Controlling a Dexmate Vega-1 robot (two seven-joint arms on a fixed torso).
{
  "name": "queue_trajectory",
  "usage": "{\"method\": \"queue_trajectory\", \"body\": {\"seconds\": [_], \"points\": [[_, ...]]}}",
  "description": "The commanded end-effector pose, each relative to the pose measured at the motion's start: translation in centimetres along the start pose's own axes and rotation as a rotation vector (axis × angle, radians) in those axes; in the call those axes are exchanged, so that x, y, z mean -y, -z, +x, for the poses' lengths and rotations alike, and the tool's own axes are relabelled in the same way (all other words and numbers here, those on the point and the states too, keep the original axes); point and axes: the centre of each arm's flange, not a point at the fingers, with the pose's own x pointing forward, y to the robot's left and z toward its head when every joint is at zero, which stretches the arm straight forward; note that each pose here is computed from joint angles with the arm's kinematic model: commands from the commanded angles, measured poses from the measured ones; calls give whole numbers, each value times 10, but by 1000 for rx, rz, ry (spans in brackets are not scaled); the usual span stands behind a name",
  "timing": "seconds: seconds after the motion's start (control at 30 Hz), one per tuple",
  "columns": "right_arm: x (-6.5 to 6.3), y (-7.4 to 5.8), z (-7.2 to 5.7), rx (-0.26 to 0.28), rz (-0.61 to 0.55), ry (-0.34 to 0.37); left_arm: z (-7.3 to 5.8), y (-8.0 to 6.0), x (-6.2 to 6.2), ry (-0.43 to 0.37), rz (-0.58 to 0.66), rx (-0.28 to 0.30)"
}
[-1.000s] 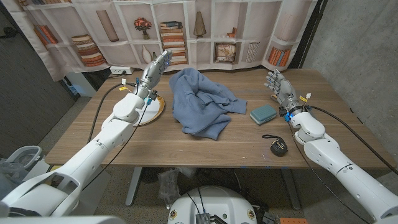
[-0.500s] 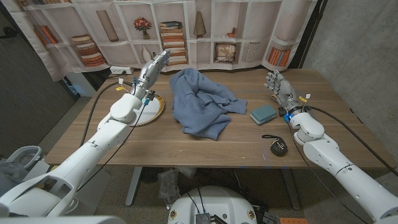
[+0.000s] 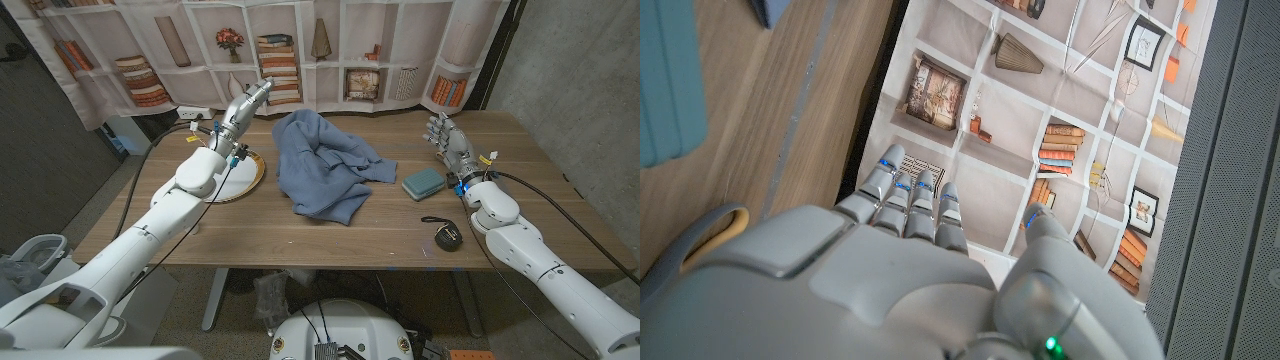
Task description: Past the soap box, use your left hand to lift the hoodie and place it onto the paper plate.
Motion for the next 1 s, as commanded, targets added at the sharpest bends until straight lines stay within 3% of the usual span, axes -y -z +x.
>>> {"method": "queue_trajectory", "body": {"seconds": [0.03,0.33,0.73,1.0], "points": [[-3,-2,4,7,-5,-6,-3,-8,-2,-47,107,2],[-2,-4,6,12,-6,-8,-4,-19,1,-64,225,-12],[-1,-5,6,20,-1,-5,-4,-29,3,-74,290,-24],[3,-1,5,26,-14,-6,12,-26,2,-33,271,-28]]}}
